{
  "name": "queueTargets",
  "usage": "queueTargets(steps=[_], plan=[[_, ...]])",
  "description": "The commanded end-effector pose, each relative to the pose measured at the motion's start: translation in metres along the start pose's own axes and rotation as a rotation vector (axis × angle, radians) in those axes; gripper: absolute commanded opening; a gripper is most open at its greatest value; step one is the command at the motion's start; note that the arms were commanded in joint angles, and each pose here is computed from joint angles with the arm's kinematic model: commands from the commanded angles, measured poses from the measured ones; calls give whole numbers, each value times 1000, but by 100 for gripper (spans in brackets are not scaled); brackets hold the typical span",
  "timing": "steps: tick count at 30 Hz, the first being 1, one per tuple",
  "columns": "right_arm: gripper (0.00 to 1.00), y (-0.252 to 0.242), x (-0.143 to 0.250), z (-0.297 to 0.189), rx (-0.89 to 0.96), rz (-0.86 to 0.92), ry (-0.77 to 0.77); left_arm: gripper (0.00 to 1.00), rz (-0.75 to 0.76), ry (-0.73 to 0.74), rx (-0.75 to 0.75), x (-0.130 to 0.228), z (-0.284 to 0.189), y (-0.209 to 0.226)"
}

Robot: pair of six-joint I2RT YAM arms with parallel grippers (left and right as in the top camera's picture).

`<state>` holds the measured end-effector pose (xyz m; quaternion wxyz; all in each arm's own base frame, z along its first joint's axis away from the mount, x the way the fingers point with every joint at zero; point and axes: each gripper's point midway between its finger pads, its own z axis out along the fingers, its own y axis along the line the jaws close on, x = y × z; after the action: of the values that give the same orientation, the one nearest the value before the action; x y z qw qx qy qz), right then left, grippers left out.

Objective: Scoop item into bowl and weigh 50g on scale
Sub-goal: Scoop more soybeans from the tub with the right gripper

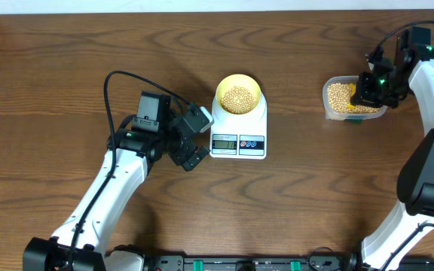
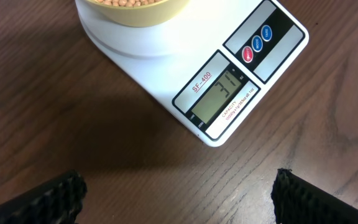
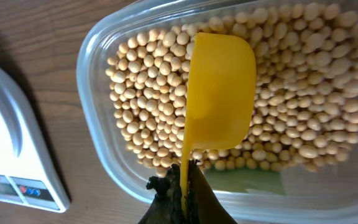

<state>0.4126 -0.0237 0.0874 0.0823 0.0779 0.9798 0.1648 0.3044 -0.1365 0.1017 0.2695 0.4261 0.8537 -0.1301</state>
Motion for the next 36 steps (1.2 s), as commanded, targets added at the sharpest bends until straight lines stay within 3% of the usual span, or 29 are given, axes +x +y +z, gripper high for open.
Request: queueTargets(steps=[1, 9, 27, 36], plan=[[1, 19, 7, 9, -115, -22, 29, 98, 15, -18, 0, -3, -4, 0], [1, 23, 3, 2, -204, -14, 10, 98, 15, -18, 0, -3, -4, 0], [1, -35, 5, -37, -349, 69, -80, 98, 15, -18, 0, -3, -4, 0], [1, -36, 3, -60, -504, 50, -164, 98, 15, -18, 0, -3, -4, 0]])
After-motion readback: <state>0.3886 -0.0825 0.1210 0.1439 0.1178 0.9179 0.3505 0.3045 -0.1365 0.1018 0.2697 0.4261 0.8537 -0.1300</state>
